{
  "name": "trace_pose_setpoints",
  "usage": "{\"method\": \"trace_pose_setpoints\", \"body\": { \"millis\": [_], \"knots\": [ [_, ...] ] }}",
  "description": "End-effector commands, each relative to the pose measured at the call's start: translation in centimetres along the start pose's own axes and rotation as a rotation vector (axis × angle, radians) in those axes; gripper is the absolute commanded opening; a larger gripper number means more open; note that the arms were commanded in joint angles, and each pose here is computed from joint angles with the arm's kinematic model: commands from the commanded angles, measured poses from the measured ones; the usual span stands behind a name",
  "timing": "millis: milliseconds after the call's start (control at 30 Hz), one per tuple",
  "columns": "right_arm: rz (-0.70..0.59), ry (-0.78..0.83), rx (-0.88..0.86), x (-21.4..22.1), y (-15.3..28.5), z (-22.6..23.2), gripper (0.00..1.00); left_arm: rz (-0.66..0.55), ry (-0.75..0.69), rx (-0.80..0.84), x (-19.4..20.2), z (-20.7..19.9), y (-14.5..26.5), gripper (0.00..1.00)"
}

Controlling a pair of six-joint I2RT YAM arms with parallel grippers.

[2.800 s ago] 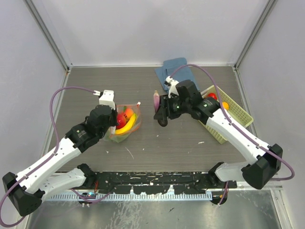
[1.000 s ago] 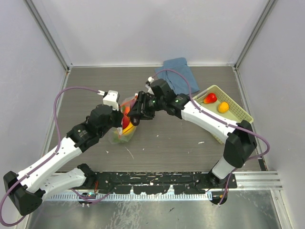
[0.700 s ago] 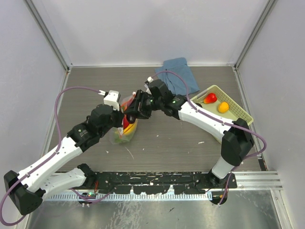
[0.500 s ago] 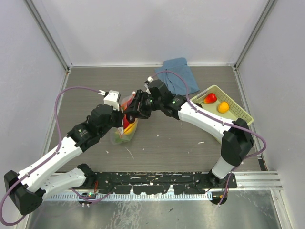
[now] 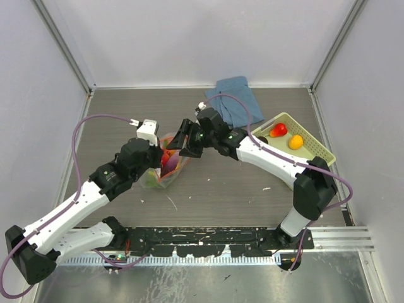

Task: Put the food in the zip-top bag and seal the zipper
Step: Place the fake vegetable in the zipper food storage bag.

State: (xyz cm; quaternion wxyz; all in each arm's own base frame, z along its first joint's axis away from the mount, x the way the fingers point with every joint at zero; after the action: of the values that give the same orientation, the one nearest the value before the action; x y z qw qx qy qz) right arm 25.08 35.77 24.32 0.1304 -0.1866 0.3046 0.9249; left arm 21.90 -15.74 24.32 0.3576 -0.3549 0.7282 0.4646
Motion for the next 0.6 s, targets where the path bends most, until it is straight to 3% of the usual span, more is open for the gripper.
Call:
{"method": "trace_pose_setpoints", "body": {
  "millis": [0,333,567],
  "knots": [
    [-0.111,0.074,-0.054,-1.5,2.4,2.1,0.67,-0.090,0.034,0.016,-1.9,-0.5,0.4,0.00],
    [-0.194,0.326,0.045,-2.4,6.6,1.9,0.75,-0.103,0.044,-0.014,-2.0,-0.2,0.5,0.00],
    [-0.210,0.480,0.226,-2.9,7.9,-1.6,0.82,-0.111,0.046,-0.031,-2.2,0.1,0.6,0.00]
  ]
}}
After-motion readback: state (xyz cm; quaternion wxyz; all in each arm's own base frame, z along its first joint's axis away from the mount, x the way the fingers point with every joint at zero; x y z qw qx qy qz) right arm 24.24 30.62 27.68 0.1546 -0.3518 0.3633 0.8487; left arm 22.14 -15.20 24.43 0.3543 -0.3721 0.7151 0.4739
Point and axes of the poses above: each gripper's point midway between its finger pads, its own y axis back along the fingers, its own z axis along the line the jaws close on, x = y × z, the point moved 5 cm from there along y, back along the fingers, and after that the axes turned 11 degrees about y, right-handed, at the moved point
